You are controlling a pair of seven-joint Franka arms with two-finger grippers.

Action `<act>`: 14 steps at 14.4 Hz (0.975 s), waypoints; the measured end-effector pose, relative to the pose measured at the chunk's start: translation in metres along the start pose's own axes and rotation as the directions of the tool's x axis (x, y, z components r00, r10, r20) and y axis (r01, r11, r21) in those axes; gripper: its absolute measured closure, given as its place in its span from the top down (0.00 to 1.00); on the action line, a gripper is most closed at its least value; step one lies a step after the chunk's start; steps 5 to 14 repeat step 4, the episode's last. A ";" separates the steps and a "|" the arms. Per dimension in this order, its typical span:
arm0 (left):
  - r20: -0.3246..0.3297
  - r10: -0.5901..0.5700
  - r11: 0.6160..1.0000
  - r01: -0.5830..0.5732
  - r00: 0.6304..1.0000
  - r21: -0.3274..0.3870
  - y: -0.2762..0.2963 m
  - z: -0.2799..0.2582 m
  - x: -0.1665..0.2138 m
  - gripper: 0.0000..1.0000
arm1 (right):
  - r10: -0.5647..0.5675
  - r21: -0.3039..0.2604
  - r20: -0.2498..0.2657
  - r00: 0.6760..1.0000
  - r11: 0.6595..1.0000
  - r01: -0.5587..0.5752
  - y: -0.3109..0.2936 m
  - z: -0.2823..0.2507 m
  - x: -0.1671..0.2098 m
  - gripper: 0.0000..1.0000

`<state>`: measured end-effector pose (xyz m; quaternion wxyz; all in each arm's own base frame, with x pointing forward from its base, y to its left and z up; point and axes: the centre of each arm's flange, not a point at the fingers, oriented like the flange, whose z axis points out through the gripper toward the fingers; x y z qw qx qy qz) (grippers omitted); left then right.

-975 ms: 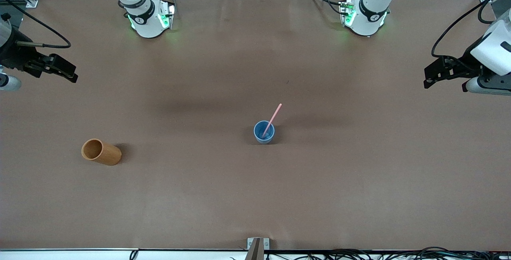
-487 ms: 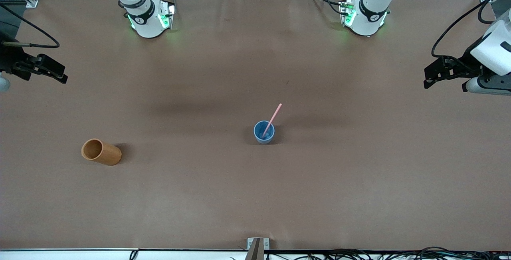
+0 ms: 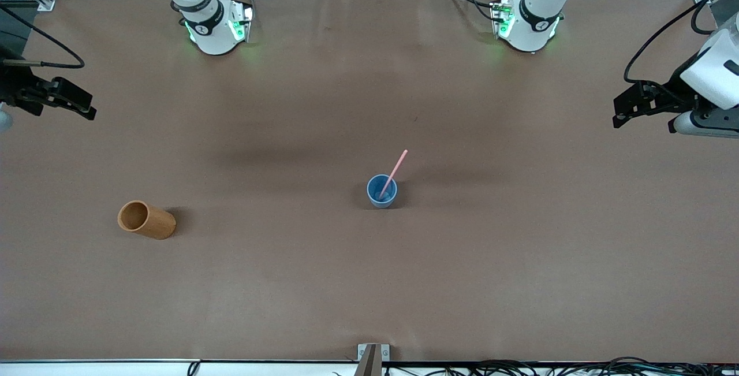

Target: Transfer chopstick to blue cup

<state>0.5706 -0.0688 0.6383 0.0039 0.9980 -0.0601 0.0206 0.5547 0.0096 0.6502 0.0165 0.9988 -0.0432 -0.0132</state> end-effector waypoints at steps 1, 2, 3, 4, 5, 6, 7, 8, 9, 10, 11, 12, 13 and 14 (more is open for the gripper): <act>0.000 0.000 1.000 0.000 1.000 0.000 0.000 0.000 0.000 1.00 | 0.000 0.000 -0.001 1.000 1.000 0.000 0.000 -0.001 0.000 1.00; 0.000 0.000 1.000 0.000 1.000 0.000 0.000 0.000 0.000 1.00 | 0.000 0.001 -0.002 1.000 1.000 0.000 0.000 -0.001 -0.001 1.00; 0.000 0.000 1.000 0.000 1.000 0.000 0.000 0.000 0.000 1.00 | -0.001 0.002 -0.003 1.000 1.000 0.001 0.000 -0.002 -0.001 1.00; 0.000 0.000 1.000 0.000 1.000 0.000 0.000 0.000 0.000 1.00 | -0.001 0.003 -0.004 1.000 1.000 0.001 0.000 -0.002 -0.001 1.00; 0.000 0.000 1.000 0.000 1.000 0.000 0.000 0.000 0.000 1.00 | -0.001 0.003 -0.004 1.000 1.000 0.001 0.000 -0.002 -0.001 1.00; 0.000 0.000 1.000 0.000 1.000 0.000 0.000 0.000 0.000 1.00 | -0.001 0.003 -0.004 1.000 1.000 0.001 0.000 -0.002 -0.001 1.00; 0.000 0.000 1.000 0.000 1.000 0.000 0.000 0.000 0.000 1.00 | -0.001 0.003 -0.004 1.000 1.000 0.001 0.000 -0.002 -0.001 1.00; 0.000 0.000 1.000 0.000 1.000 0.000 0.000 0.000 0.000 1.00 | -0.001 0.003 -0.004 1.000 1.000 0.001 0.000 -0.002 -0.001 1.00; 0.000 0.000 1.000 0.000 1.000 0.000 0.000 0.000 0.000 1.00 | -0.001 0.003 -0.004 1.000 1.000 0.001 0.000 -0.002 -0.001 1.00; 0.000 0.000 1.000 0.000 1.000 0.000 0.000 0.000 0.000 1.00 | -0.001 0.003 -0.004 1.000 1.000 0.001 0.000 -0.002 -0.001 1.00; 0.000 0.000 1.000 0.000 1.000 0.000 0.000 0.000 0.000 1.00 | -0.001 0.003 -0.004 1.000 1.000 0.001 0.000 -0.002 -0.001 1.00; 0.000 0.000 1.000 0.000 1.000 0.000 0.000 0.000 0.000 1.00 | -0.001 0.003 -0.004 1.000 1.000 0.001 0.000 -0.002 -0.001 1.00; 0.000 0.000 1.000 0.000 1.000 0.000 0.000 0.000 0.000 1.00 | -0.001 0.003 -0.004 1.000 1.000 0.001 0.000 -0.002 -0.001 1.00; 0.000 0.000 1.000 0.000 1.000 0.000 0.000 0.000 0.000 1.00 | -0.001 0.003 -0.004 1.000 1.000 0.001 0.000 -0.002 -0.001 1.00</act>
